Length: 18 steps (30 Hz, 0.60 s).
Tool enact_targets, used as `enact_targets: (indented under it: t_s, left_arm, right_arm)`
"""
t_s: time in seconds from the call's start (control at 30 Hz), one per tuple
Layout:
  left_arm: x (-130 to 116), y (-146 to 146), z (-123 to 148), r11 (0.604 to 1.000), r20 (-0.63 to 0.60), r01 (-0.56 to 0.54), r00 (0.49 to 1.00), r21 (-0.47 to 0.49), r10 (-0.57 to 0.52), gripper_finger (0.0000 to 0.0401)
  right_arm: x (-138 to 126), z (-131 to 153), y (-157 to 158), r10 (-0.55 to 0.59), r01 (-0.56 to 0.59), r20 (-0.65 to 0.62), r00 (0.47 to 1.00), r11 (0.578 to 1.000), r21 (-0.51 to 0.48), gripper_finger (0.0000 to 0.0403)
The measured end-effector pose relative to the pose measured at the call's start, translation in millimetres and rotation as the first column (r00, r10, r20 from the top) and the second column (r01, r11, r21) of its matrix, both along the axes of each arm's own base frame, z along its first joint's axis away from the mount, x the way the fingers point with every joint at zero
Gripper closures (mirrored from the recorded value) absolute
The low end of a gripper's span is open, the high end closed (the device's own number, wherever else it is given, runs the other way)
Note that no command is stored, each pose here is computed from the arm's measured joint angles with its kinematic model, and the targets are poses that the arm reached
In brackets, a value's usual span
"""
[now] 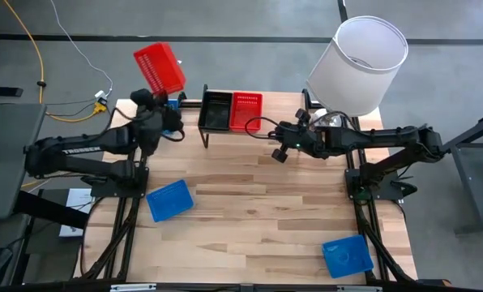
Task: Stack baskets on shelf by color
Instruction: Stack the red bin on top of the red bins on the shelf
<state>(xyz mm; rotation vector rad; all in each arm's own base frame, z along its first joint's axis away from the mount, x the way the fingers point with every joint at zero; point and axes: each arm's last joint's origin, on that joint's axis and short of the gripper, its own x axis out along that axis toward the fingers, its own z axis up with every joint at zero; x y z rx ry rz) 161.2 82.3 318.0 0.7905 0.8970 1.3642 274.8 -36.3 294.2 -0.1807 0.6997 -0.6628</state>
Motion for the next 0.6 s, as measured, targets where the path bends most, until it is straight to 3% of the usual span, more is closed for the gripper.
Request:
enact_targets:
  t_s: [0.13, 0.3, 0.47, 0.6]
  left_arm:
    - [13, -17, 23, 0.993, 0.018, 0.105, 0.994, 0.051, -0.106, 0.0400]
    - [43, -40, 23, 0.984, -0.079, 0.166, 0.984, 0.060, -0.161, 0.0400]
    - [84, -67, 19, 0.960, -0.121, 0.275, 0.956, 0.045, -0.268, 0.0400]
    - [118, -84, 35, 0.950, -0.090, 0.309, 0.948, 0.050, -0.304, 0.0400]
  right_arm:
    - [-12, 15, 6, -0.026, 0.028, 0.057, 0.998, 0.999, -0.037, 0.0403]
    - [-27, 33, 9, -0.020, 0.018, 0.159, 0.987, 1.000, 0.012, 0.0403]
    - [-32, 38, 10, -0.012, 0.006, 0.193, 0.981, 0.999, 0.032, 0.0403]
    - [-32, 37, 10, -0.014, 0.007, 0.194, 0.981, 0.999, 0.038, 0.0403]
